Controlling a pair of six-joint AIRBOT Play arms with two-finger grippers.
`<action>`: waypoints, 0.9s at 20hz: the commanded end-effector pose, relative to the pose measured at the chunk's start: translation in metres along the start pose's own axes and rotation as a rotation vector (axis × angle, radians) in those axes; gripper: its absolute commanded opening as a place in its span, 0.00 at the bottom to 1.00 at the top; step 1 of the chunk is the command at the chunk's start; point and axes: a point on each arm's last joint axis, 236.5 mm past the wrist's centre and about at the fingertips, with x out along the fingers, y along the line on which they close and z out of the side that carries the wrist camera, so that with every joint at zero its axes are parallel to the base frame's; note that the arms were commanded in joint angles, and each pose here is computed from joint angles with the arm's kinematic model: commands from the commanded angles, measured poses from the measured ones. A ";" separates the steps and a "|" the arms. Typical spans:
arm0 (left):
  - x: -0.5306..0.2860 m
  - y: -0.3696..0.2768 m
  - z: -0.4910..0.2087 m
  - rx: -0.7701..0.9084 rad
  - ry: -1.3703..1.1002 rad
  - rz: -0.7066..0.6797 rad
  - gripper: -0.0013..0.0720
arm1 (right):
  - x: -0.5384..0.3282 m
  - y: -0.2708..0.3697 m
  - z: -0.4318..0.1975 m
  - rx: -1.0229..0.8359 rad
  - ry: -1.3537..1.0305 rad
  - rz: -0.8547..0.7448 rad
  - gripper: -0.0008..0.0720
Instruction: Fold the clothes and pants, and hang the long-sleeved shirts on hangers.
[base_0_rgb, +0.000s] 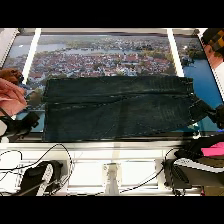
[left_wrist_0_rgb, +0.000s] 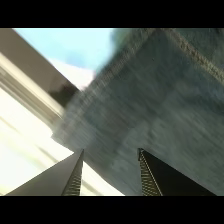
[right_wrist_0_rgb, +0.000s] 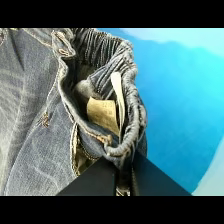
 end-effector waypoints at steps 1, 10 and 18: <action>0.013 -0.011 -0.034 -0.083 0.113 -0.061 0.59 | 0.000 -0.003 0.005 -0.002 -0.022 -0.011 0.07; 0.053 0.002 -0.096 -0.224 0.302 -0.024 0.92 | -0.001 -0.007 0.012 -0.009 -0.051 -0.030 0.07; 0.076 0.007 -0.105 -0.282 0.291 -0.020 0.88 | -0.001 -0.008 0.015 -0.008 -0.062 -0.036 0.07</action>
